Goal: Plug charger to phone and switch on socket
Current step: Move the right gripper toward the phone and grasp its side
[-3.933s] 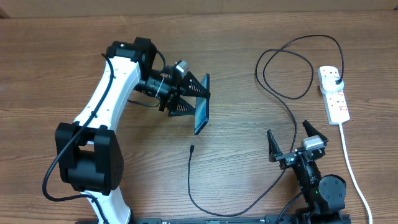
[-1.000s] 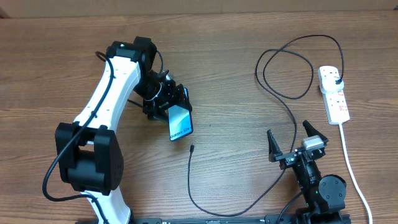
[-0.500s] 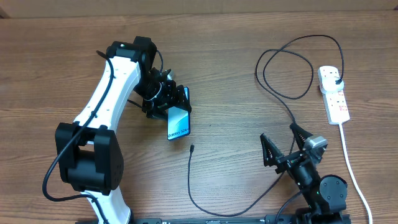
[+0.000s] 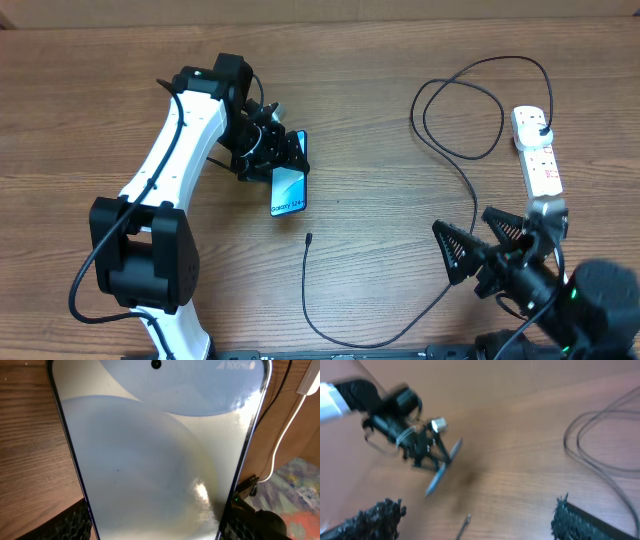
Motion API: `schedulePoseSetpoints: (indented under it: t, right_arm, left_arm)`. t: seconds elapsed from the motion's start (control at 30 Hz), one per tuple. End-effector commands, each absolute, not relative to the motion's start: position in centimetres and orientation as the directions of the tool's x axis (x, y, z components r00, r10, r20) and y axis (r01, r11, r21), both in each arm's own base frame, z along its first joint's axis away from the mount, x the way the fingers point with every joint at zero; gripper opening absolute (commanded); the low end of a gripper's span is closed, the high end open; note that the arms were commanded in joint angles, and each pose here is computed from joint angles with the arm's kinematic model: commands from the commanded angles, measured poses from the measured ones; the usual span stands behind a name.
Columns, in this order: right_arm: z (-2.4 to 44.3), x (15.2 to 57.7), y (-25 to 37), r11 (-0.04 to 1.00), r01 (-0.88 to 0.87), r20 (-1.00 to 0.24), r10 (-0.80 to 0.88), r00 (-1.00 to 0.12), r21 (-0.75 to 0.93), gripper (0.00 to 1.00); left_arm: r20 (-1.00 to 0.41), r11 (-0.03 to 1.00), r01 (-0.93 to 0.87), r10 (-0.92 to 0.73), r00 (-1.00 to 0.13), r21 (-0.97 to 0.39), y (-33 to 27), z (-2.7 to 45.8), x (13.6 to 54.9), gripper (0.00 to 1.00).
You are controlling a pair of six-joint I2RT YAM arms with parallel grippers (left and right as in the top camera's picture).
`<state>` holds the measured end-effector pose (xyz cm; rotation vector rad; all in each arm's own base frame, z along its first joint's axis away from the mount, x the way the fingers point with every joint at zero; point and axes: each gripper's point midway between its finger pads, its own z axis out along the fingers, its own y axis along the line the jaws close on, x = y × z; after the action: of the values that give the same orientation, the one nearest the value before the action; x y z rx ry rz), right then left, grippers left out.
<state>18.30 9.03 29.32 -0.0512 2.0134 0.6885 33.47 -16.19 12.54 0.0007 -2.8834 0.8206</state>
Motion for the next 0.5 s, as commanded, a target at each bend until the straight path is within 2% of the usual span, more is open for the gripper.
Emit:
schedulePoseSetpoints:
  t: [0.0, 0.13, 0.27, 0.37, 0.47]
  right_arm:
    - [30.8, 18.8, 9.7, 0.833, -0.294, -0.76, 0.211, -0.615, 0.469, 1.0]
    - [30.7, 19.3, 11.6, 0.779, -0.3, -0.654, 0.179, -0.735, 0.551, 1.0]
    - [30.5, 20.0, 13.8, 0.689, -0.343, -0.582, 0.141, -0.801, 0.639, 1.0]
    - [29.1, 20.8, 14.1, 0.687, -0.298, -0.517, 0.132, -0.846, 0.663, 0.8]
    - [27.5, 21.7, 14.3, 0.693, -0.252, -0.458, 0.127, -0.88, 0.676, 0.73]
  left_arm:
    - [0.102, 0.821, 0.0, 0.071, -0.992, -0.571, -18.0, 14.0, 33.4, 0.04]
    - [0.09, 0.784, 0.028, 0.106, -0.99, -0.621, -19.8, 14.6, 33.2, 0.04]
    - [0.079, 0.732, 0.047, 0.137, -0.987, -0.68, -21.6, 15.5, 32.8, 0.04]
    - [0.087, 0.715, 0.046, 0.148, -0.985, -0.698, -22.3, 15.8, 32.5, 0.04]
    - [0.093, 0.7, 0.045, 0.157, -0.983, -0.713, -23.0, 16.1, 32.1, 0.04]
